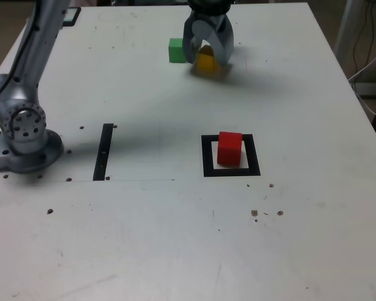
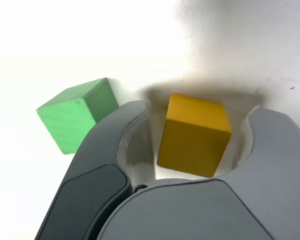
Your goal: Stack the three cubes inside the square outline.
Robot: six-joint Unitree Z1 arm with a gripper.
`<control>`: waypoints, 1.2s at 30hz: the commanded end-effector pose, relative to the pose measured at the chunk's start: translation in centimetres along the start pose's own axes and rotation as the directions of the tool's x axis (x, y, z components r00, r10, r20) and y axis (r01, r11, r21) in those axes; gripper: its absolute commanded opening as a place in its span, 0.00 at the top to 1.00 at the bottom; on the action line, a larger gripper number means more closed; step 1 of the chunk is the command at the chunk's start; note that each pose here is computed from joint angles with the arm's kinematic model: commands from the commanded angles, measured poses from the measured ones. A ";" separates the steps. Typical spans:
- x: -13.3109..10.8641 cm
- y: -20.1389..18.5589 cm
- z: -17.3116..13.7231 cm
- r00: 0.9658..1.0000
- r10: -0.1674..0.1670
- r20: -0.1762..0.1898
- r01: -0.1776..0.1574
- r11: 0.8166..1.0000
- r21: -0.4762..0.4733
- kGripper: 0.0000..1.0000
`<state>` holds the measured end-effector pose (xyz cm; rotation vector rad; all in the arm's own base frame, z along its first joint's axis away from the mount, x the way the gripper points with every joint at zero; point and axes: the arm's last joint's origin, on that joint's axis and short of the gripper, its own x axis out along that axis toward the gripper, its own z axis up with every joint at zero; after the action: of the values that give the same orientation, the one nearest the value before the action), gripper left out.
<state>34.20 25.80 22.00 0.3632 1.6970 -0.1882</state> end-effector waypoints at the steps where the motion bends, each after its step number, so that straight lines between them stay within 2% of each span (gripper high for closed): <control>1: 0.4 0.3 0.0 1.000 -0.006 0.003 0.006 1.000 -0.003 0.43; 9: 0.2 0.3 -0.1 0.999 -0.013 0.031 0.013 1.000 -0.008 0.68; 14: 0.6 0.1 0.0 0.998 -0.032 0.047 0.032 0.999 -0.006 0.71; 20: 0.0 -0.1 0.0 0.998 -0.023 0.061 0.023 1.000 -0.002 0.72; 23: -2.4 -1.1 0.5 0.996 0.008 0.085 -0.009 1.000 0.017 0.72; 25: -4.6 -2.3 1.0 0.994 0.037 0.103 -0.040 0.999 0.033 0.73; 30: -10.9 -7.2 2.7 0.984 0.112 0.141 -0.120 0.992 0.045 0.74; 31: -11.9 -8.4 2.9 0.982 0.118 0.145 -0.126 0.991 0.041 0.74; 33: -13.3 -10.7 3.5 0.982 0.117 0.148 -0.123 0.992 0.031 0.74; 36: -14.3 -14.2 4.3 0.985 0.090 0.144 -0.093 0.995 0.018 0.74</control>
<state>35.31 10.69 34.09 0.4589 1.5270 -0.1663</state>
